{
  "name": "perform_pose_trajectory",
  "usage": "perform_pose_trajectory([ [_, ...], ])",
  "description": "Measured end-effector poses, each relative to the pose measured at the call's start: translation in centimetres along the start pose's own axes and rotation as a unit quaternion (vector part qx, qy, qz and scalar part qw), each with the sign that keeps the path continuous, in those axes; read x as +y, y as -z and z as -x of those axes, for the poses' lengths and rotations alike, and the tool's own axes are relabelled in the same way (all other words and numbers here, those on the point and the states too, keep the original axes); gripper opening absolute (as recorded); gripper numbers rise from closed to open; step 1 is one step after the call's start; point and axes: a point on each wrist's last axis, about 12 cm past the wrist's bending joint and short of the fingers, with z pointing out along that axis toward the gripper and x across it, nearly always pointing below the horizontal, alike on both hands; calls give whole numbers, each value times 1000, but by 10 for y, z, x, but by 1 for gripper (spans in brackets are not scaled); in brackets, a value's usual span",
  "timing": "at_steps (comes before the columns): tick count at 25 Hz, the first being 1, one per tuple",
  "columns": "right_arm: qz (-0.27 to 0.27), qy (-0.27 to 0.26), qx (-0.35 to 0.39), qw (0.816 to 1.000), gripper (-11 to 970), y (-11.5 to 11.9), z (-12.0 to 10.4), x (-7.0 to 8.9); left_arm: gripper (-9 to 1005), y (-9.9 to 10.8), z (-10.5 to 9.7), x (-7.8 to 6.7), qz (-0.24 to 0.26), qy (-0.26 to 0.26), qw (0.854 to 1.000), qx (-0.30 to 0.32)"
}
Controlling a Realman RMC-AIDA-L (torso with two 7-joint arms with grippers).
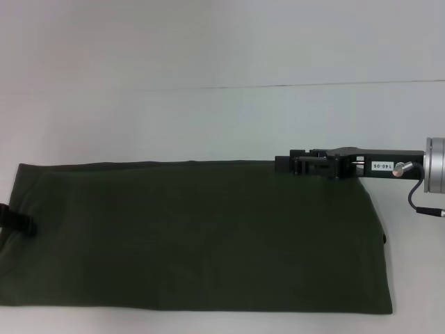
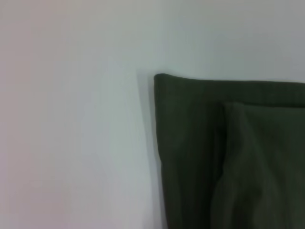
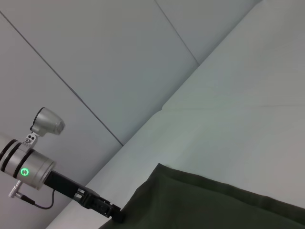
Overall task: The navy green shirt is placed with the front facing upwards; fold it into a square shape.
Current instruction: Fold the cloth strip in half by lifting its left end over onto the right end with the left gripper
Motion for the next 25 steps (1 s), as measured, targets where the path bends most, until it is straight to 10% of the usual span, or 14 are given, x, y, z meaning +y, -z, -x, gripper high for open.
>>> perform_pose_trajectory([
  [25, 3, 1, 1, 1000, 760, -1, 1, 1, 849, -7, -2, -8, -21, -5, 999, 23],
])
